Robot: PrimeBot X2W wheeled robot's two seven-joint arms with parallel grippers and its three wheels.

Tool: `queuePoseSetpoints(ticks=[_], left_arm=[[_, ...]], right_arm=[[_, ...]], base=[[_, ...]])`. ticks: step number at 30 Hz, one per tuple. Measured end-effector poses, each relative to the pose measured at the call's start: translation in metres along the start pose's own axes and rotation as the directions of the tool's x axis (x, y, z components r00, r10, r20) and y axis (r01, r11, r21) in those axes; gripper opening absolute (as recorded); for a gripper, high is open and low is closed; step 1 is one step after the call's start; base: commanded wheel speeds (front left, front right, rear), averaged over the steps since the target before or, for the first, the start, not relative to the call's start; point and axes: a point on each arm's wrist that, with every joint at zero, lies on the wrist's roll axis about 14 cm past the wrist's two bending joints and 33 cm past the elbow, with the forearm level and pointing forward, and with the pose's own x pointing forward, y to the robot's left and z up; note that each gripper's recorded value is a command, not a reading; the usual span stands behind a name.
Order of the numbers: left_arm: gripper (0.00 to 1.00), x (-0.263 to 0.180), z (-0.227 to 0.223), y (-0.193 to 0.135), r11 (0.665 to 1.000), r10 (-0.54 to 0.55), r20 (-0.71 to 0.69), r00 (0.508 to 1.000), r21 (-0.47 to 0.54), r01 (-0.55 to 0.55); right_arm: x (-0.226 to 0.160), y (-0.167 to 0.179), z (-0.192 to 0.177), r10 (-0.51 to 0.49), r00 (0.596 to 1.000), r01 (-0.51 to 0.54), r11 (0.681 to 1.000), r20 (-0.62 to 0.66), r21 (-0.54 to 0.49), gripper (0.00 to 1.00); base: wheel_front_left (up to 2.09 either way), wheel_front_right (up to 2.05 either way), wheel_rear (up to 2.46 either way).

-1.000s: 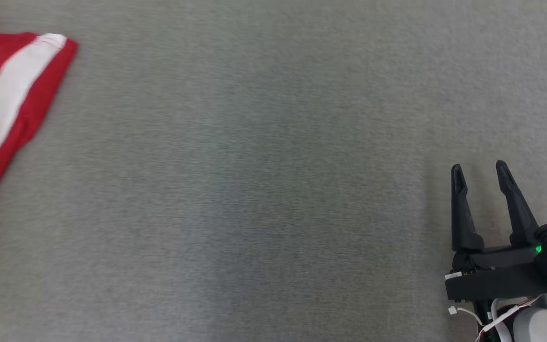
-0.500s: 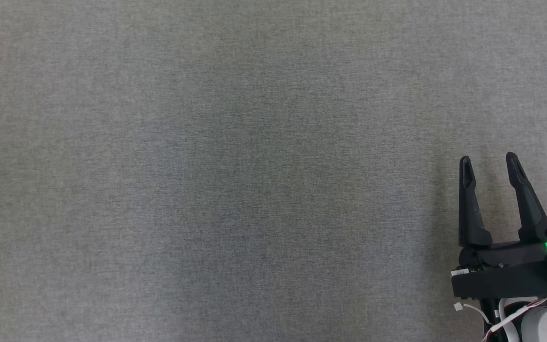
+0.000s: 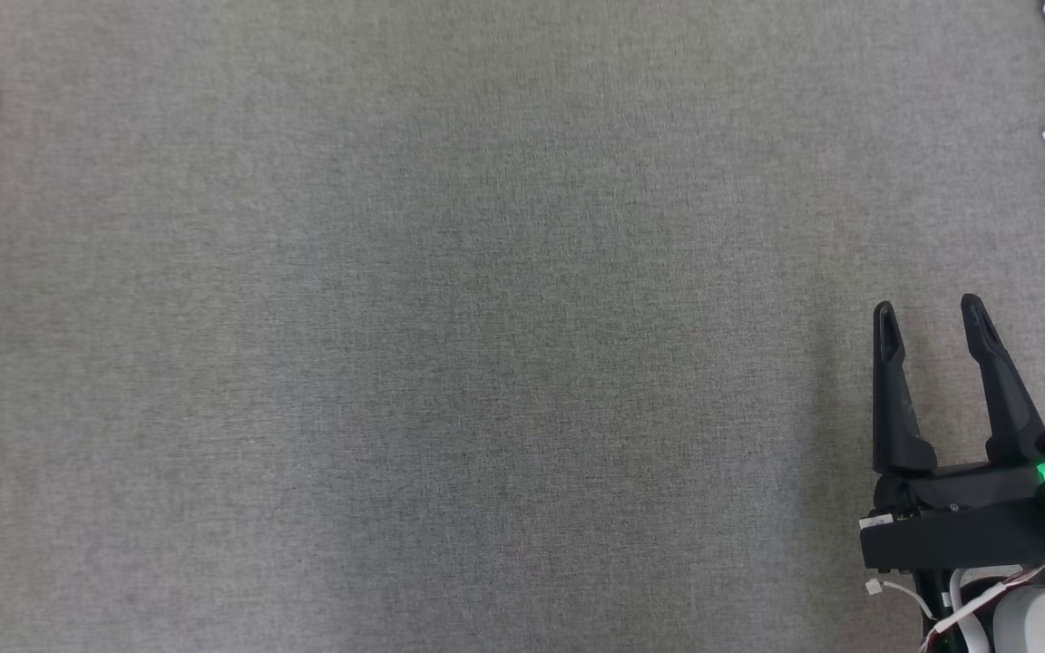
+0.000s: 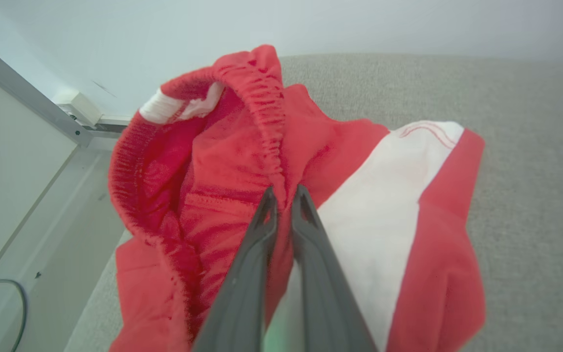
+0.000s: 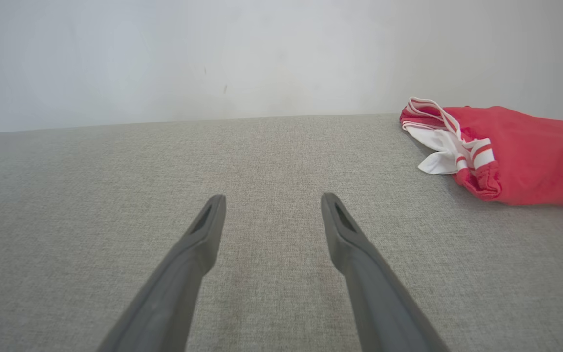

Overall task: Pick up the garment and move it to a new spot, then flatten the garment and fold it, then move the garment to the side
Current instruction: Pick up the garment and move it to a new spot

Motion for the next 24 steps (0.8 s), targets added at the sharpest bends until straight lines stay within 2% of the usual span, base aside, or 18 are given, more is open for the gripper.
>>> queuePoseSetpoints(ticks=[6, 12, 18, 24], left_arm=[[0.0, -0.013, 0.075, -0.012, 0.998, -0.051, 0.239, 0.97, 0.041, 0.042], [0.0, -0.045, 0.164, -0.045, 0.988, -0.152, 0.468, 0.87, 0.098, 0.12], [0.0, -0.09, 0.233, -0.108, 0.951, -0.309, 0.614, 0.727, 0.195, 0.24], [0.0, -0.129, 0.263, -0.199, 0.874, -0.475, 0.651, 0.593, 0.273, 0.401]], right_arm=[[-0.004, 0.007, 0.007, 0.017, 1.0, -0.017, 1.0, 0.023, 0.019, 1.0], [-0.012, 0.011, 0.017, 0.025, 0.998, -0.027, 0.999, 0.053, 0.045, 1.0], [-0.027, 0.009, 0.028, 0.01, 0.996, -0.017, 0.997, 0.092, 0.081, 1.0], [-0.05, -0.012, 0.028, -0.061, 0.993, 0.049, 0.993, 0.102, 0.11, 1.0]], base=[[0.0, 0.0, 0.0], [0.0, 0.0, 0.0], [0.0, 0.0, 0.0], [0.0, 0.0, 0.0]])
